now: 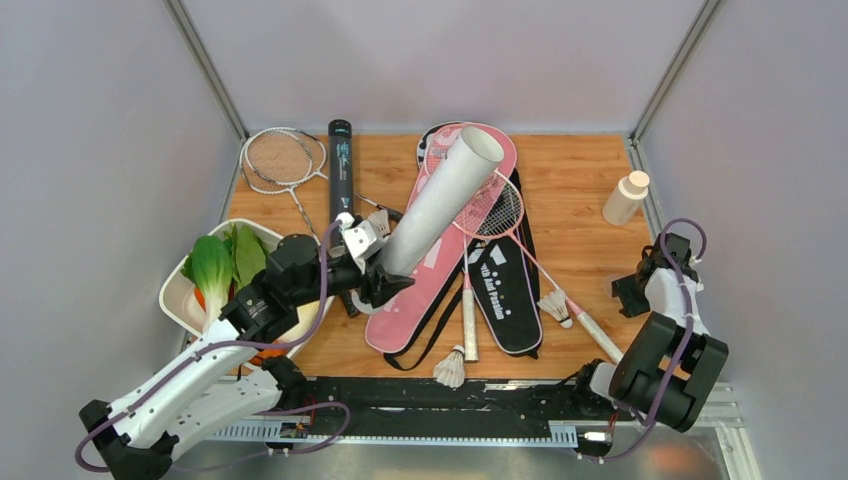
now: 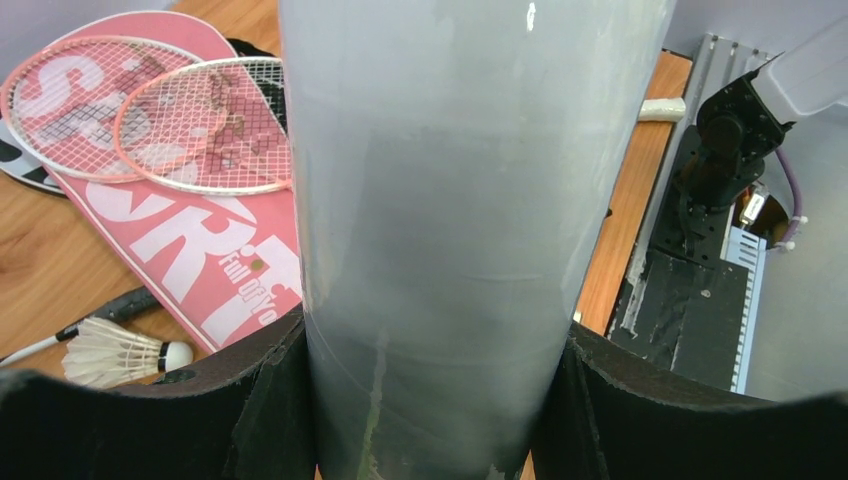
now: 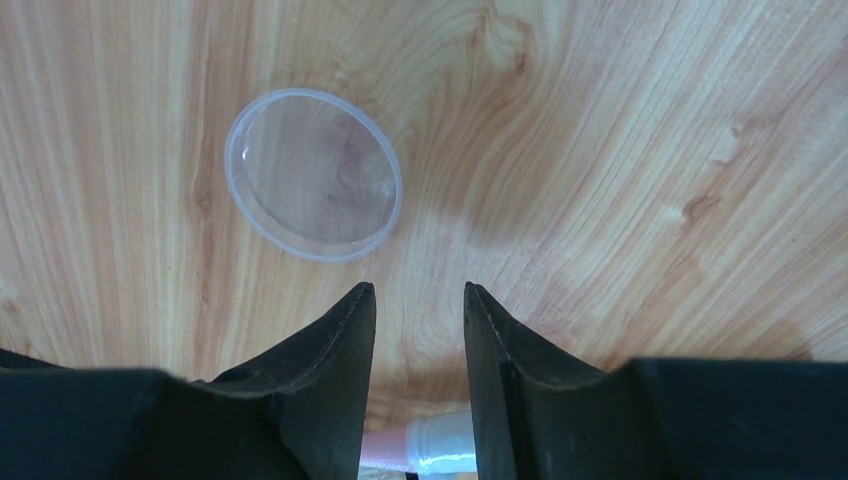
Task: Pack up the badminton gear
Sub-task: Close the lid on the shuttle tube.
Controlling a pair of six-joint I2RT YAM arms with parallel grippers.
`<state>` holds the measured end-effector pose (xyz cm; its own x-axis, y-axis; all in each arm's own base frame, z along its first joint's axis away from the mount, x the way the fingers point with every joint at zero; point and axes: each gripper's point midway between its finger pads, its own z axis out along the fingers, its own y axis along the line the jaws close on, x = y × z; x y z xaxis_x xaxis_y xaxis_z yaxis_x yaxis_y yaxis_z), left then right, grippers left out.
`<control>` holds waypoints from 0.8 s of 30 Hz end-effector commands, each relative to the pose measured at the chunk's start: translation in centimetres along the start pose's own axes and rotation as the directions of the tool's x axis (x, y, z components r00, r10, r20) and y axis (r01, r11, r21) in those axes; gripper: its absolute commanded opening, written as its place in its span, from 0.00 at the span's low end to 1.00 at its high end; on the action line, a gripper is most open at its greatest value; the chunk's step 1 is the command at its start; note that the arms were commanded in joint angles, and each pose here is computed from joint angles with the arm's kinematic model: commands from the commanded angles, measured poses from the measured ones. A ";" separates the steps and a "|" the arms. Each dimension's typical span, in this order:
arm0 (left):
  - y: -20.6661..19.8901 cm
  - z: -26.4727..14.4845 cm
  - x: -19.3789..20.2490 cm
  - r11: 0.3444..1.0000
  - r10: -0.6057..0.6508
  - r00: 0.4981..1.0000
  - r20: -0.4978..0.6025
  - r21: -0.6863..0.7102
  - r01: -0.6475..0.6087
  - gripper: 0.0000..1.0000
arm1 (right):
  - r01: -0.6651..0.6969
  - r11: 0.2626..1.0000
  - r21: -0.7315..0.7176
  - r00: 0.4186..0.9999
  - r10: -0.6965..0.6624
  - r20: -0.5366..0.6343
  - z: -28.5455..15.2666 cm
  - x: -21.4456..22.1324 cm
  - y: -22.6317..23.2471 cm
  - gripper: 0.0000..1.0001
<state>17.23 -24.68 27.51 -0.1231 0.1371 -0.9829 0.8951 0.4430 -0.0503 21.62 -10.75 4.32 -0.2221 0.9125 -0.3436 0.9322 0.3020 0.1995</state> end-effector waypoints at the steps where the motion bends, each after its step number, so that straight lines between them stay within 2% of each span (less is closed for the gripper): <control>1: -0.4 -0.5 -2.5 0.998 0.065 0.994 0.089 -0.003 -0.065 0.26 | -0.047 0.999 -0.018 0.999 0.048 0.010 1.2 -0.9 1.0 0.40; 9: -0.6 -0.7 -2.2 0.995 0.097 0.992 0.081 -0.012 -0.096 0.26 | -0.082 0.996 -0.025 0.997 0.082 0.000 2.4 -1.9 2.2 0.39; 17: -0.5 -0.9 -2.2 0.995 0.103 0.991 0.086 -0.018 -0.102 0.26 | -0.087 0.995 -0.056 0.996 0.087 0.002 1.9 -2.7 3.2 0.38; 24: -0.6 -0.8 -2.2 0.995 0.103 0.991 0.085 -0.012 -0.102 0.26 | -0.107 0.993 -0.057 0.991 0.112 0.075 0.7 -4.5 3.3 0.38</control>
<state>16.59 -24.33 27.93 -0.0638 0.1521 -0.9863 0.8952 0.4456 0.0108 24.47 -12.22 3.31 -0.1693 0.9343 -0.3136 0.9400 0.2488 0.2335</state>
